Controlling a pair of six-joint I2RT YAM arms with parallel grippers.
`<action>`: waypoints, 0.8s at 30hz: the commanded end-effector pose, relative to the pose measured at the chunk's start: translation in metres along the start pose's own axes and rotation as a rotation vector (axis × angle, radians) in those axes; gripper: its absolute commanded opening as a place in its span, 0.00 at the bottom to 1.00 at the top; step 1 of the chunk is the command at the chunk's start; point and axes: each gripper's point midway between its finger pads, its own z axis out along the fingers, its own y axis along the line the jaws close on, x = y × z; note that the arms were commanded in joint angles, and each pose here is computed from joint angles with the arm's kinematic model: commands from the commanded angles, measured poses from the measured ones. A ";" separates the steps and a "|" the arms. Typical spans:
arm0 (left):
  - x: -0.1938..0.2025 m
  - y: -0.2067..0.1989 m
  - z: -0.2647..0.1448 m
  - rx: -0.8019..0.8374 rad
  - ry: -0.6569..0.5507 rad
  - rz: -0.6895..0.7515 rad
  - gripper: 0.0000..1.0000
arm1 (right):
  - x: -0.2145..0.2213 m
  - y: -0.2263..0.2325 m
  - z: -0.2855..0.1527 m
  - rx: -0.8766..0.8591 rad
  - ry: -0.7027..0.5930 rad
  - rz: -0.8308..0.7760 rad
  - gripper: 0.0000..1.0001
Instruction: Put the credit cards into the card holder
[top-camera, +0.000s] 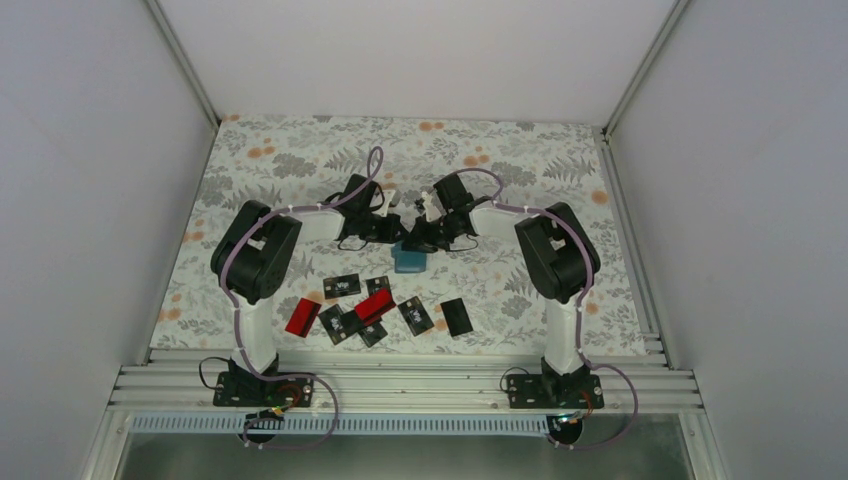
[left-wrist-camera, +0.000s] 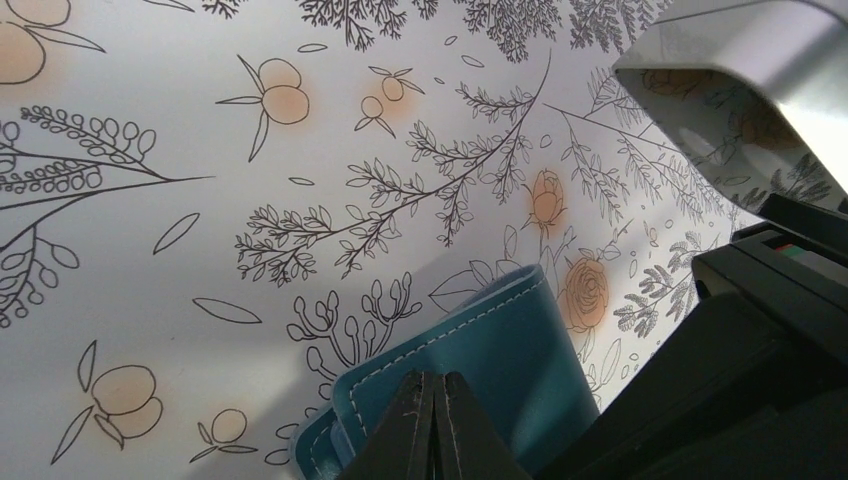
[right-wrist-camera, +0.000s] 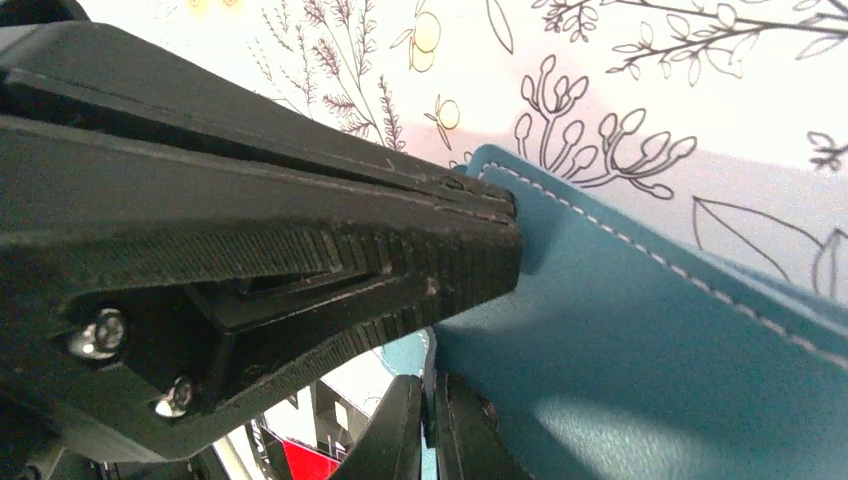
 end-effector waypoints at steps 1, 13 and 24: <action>0.023 0.031 0.001 -0.122 0.049 -0.044 0.02 | -0.003 0.010 -0.013 0.038 -0.022 -0.018 0.04; 0.025 0.034 0.001 -0.150 0.049 -0.036 0.02 | -0.007 0.006 -0.016 0.077 -0.034 -0.009 0.05; 0.026 0.035 0.002 -0.180 0.051 -0.024 0.02 | -0.012 -0.006 -0.019 0.118 -0.039 0.002 0.04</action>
